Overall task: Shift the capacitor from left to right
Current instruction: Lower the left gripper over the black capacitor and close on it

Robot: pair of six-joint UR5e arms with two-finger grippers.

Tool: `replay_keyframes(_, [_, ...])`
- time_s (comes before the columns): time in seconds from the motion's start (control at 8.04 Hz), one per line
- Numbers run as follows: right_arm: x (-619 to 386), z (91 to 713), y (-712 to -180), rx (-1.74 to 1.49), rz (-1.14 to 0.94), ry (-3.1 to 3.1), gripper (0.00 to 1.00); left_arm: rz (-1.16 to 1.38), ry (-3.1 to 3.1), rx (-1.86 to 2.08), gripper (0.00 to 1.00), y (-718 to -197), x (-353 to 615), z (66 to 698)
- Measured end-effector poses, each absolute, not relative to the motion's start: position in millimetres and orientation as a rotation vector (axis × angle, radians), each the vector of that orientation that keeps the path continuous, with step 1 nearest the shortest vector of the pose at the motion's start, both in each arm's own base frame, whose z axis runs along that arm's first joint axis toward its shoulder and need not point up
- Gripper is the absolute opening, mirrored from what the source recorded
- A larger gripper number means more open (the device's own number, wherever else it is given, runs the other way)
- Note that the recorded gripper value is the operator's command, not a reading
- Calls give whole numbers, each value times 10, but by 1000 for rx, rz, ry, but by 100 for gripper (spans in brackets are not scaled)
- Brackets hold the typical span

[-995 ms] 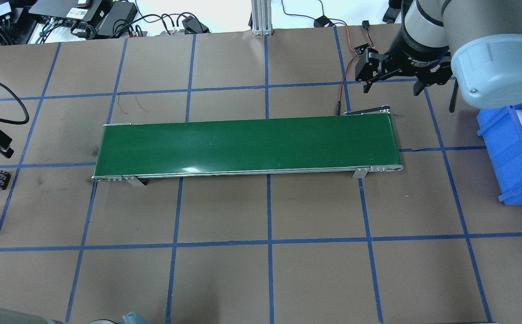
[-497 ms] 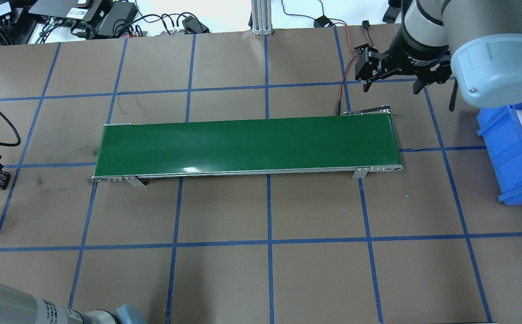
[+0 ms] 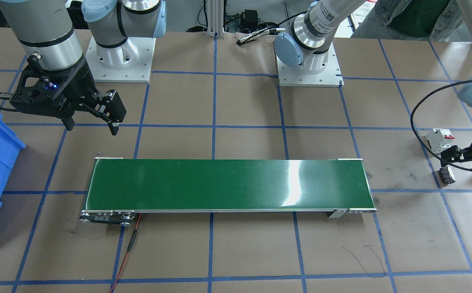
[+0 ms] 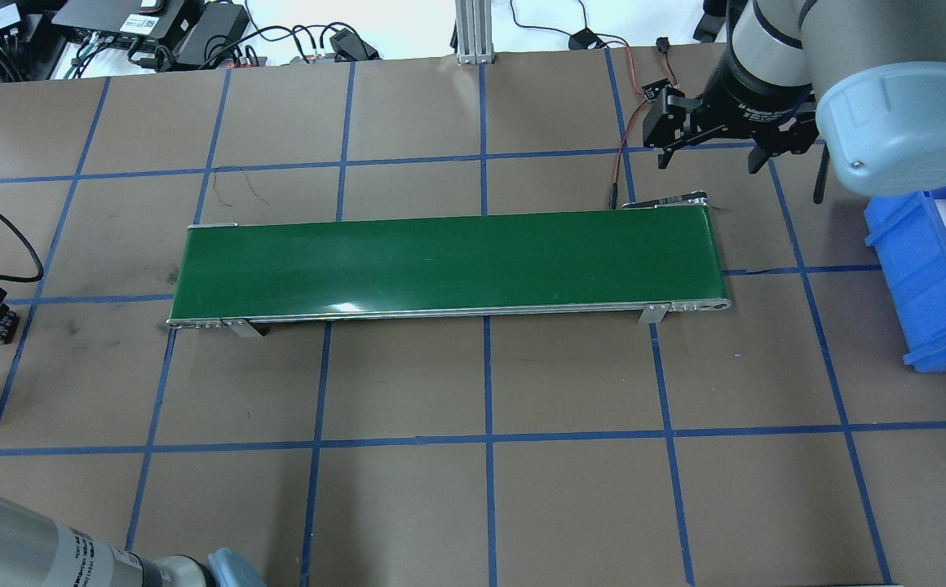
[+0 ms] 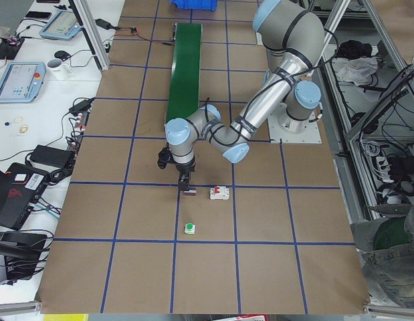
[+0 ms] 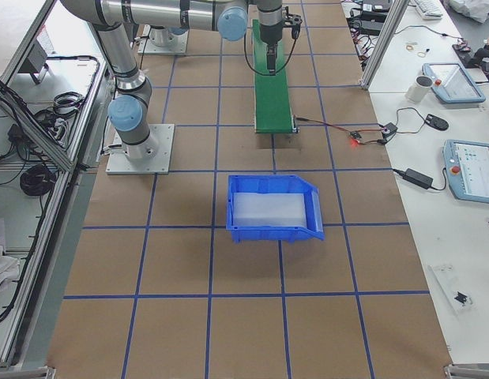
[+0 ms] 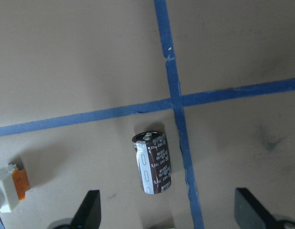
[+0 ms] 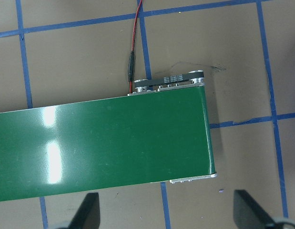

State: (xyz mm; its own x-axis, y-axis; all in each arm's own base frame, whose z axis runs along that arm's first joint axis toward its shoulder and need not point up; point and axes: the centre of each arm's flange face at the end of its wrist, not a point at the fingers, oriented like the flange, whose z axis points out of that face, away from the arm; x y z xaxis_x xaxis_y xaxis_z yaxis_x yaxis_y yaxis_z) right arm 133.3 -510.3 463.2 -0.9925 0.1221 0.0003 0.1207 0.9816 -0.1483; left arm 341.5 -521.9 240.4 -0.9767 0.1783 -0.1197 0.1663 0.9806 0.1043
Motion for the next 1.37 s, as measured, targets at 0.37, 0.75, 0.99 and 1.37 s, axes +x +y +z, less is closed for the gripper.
replay_keyframes(0.37, [1334, 4614, -5114, -197, 228, -3119, 100, 124, 2991, 248, 84, -5255, 3522, 2172])
replay_keyframes(0.75, [1337, 4605, -5119, -197, 224, -3122, 100, 92, 3002, 234, 85, -5270, 3549, 2116])
replay_keyframes(0.99, [1337, 4595, -5124, -196, 221, -3122, 100, 73, 3024, 217, 85, -5288, 3557, 2015])
replay_keyframes(1.37, [1334, 4552, -5152, -199, 210, -3122, 100, 44, 3058, 166, 84, -5225, 3690, 1881])
